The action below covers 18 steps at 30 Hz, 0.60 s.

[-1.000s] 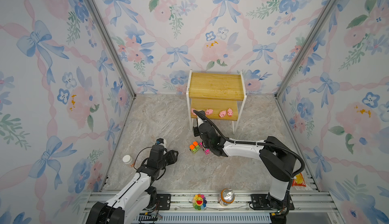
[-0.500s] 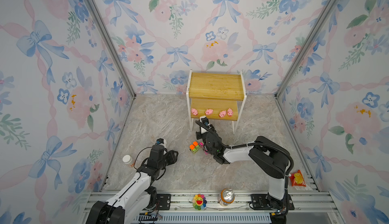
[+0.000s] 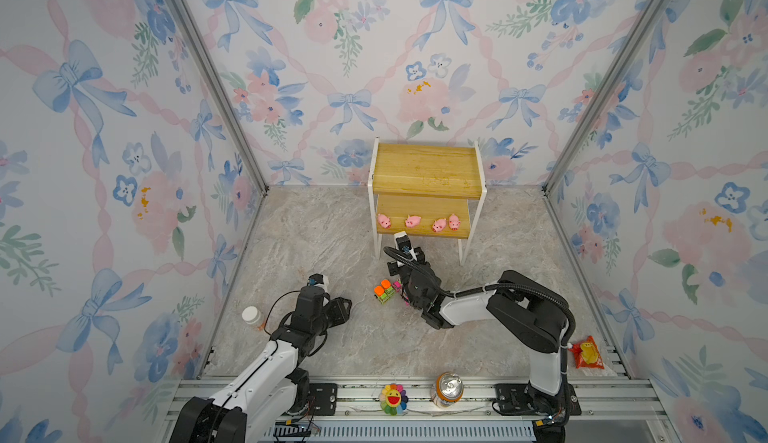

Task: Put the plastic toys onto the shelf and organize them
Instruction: 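Withdraw the right gripper from the shelf toward the toy trucks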

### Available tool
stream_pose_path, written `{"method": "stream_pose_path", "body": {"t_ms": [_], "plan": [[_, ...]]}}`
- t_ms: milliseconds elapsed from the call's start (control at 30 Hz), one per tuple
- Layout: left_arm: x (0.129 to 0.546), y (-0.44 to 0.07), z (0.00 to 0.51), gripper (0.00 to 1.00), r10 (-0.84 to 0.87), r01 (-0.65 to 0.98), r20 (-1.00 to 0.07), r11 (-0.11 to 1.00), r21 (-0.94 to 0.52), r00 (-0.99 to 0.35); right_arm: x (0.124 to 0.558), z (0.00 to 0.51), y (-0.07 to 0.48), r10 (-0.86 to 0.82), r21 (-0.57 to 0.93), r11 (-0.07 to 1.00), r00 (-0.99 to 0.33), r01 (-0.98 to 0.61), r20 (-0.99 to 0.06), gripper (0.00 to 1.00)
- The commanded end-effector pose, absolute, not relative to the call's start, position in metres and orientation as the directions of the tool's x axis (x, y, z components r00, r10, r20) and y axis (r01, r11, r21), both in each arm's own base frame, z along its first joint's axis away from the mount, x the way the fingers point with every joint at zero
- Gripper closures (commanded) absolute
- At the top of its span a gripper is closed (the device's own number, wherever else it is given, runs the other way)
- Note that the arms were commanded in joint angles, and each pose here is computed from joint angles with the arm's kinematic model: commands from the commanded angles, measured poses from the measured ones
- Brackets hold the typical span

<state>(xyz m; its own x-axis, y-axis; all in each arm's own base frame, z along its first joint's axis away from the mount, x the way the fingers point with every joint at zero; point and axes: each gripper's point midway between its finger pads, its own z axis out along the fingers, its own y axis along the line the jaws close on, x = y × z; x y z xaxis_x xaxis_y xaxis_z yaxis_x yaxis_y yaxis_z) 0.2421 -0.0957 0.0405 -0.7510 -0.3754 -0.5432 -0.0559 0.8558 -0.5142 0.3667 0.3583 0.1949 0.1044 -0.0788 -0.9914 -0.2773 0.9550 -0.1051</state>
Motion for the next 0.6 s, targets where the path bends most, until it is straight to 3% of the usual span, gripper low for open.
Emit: {"method": "stream_pose_path", "body": {"t_ms": [0, 567], "plan": [[0.242, -0.094, 0.042, 0.54, -0.360, -0.042, -0.565, 0.867, -0.497, -0.743, 0.365, 0.219, 0.355, -0.035, -0.076, 0.969, 0.173, -0.237, -0.984, 1.00], [0.247, -0.094, 0.043, 0.54, -0.358, -0.061, -0.571, 0.880, -0.472, -0.739, 0.382, 0.218, 0.340, -0.062, -0.090, 0.986, 0.195, -0.140, -0.979, 1.00]]}}
